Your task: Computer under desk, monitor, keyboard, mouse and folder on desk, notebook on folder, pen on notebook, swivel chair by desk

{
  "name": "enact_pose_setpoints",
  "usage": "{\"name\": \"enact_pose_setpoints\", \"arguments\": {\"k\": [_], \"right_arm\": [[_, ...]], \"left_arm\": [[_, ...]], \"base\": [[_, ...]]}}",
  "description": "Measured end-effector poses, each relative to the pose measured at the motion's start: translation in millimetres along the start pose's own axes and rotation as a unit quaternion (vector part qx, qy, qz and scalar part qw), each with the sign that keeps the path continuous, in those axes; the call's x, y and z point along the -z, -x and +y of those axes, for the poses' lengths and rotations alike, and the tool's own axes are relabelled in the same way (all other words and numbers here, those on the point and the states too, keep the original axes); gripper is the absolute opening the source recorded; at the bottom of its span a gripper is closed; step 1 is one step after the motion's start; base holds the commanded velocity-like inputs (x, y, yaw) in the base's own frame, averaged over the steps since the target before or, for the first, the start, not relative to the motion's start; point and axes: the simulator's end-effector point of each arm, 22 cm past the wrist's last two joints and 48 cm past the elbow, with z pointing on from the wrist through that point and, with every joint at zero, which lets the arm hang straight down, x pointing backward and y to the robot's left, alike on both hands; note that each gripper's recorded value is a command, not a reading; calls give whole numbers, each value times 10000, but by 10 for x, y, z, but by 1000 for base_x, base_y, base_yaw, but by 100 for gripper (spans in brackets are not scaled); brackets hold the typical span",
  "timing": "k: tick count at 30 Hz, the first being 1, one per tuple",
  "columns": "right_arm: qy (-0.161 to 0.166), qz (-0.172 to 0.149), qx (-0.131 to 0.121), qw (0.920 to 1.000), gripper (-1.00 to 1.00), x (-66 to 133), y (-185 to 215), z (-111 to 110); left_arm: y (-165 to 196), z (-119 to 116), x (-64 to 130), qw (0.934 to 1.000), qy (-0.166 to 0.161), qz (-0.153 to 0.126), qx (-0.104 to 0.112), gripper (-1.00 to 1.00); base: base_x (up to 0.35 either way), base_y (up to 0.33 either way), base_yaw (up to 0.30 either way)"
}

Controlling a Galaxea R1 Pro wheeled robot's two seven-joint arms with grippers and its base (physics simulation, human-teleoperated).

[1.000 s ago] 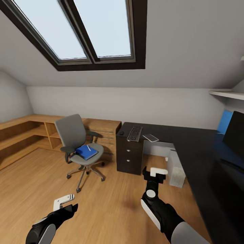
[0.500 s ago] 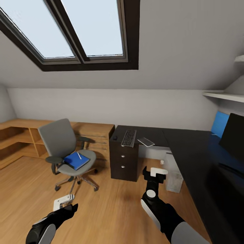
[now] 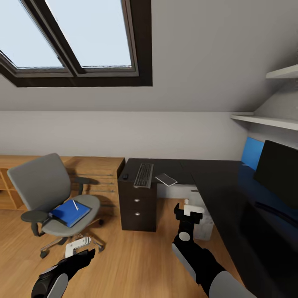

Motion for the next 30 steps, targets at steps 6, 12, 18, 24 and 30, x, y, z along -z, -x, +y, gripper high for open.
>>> {"name": "enact_pose_setpoints", "arguments": {"k": [6, 12, 18, 24, 30], "right_arm": [[15, -17, 1, 10000, 100, 6, 17, 9], [303, -142, 226, 9992, 100, 112, 29, 225], [382, -176, 296, 9987, 100, 142, 26, 280], [389, -184, 300, 9986, 100, 145, 28, 285], [380, -169, 298, 9987, 100, 141, 16, 277]], "left_arm": [[9, -2, 7, 10000, -5, -11, 4, 100], [8, -6, 7, 10000, -9, -10, 2, 100], [7, -8, 7, 10000, -11, -10, 0, 100], [-2, -27, 8, 10000, -27, -3, -18, 100], [-11, -47, 9, 10000, -44, 5, -38, 100]], "base": [[312, 195, -90], [299, 221, -5], [298, 224, -1], [298, 225, 0], [297, 225, 0]]}}
